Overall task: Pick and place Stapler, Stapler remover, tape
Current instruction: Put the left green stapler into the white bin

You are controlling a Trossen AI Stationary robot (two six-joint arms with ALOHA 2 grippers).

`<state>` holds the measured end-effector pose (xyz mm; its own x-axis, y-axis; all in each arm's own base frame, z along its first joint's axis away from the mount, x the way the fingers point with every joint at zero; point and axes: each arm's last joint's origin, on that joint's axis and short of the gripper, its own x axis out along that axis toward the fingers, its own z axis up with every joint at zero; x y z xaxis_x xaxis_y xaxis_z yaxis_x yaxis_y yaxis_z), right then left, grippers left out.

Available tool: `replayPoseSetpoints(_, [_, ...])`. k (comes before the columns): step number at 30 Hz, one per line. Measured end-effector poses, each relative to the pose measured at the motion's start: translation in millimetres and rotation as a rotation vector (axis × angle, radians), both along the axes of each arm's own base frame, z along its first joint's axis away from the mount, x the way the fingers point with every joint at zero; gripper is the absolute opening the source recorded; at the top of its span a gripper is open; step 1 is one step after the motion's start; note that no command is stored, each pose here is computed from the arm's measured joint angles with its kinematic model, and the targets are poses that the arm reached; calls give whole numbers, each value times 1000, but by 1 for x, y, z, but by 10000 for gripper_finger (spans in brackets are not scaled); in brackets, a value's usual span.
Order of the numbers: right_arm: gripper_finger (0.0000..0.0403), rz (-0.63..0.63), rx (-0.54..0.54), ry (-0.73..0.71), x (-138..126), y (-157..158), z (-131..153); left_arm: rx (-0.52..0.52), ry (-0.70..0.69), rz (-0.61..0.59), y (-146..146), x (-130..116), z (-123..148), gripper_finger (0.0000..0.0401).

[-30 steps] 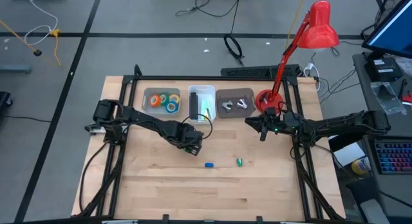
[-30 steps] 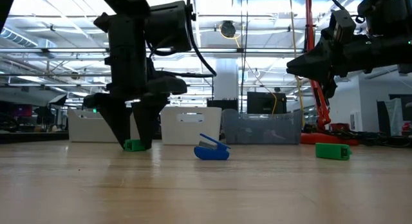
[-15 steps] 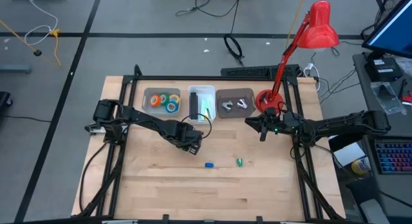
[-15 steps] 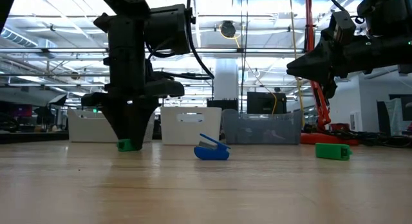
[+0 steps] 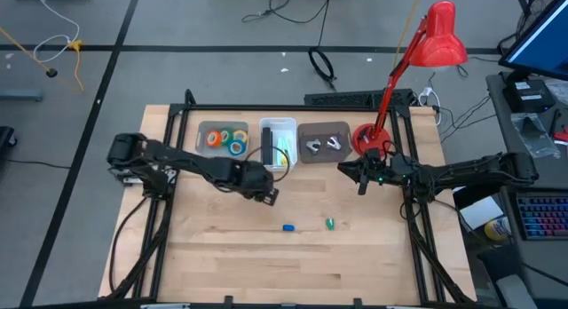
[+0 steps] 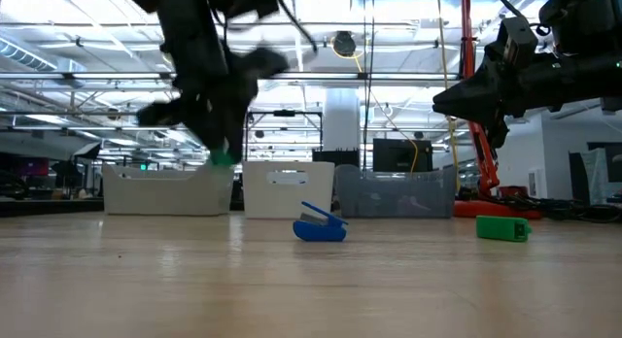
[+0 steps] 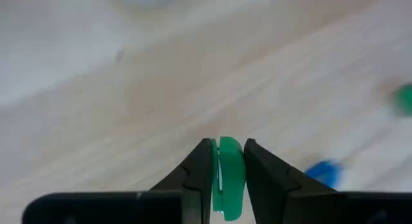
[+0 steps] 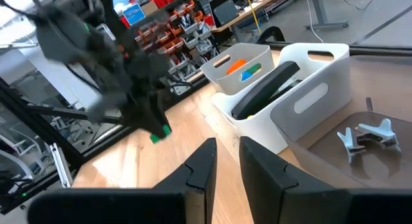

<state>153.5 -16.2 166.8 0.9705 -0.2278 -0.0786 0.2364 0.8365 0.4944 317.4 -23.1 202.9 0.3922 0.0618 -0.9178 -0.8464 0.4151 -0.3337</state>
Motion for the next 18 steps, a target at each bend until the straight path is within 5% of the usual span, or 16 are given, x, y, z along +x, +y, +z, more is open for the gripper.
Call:
replayPoseSetpoints(10, [59,0,2,-6,0,0,1,356,-437,229,52,-8,77,75])
replayPoseSetpoints(18, [59,-3,5,-15,0,0,2,520,-529,251,130,-6,86,75])
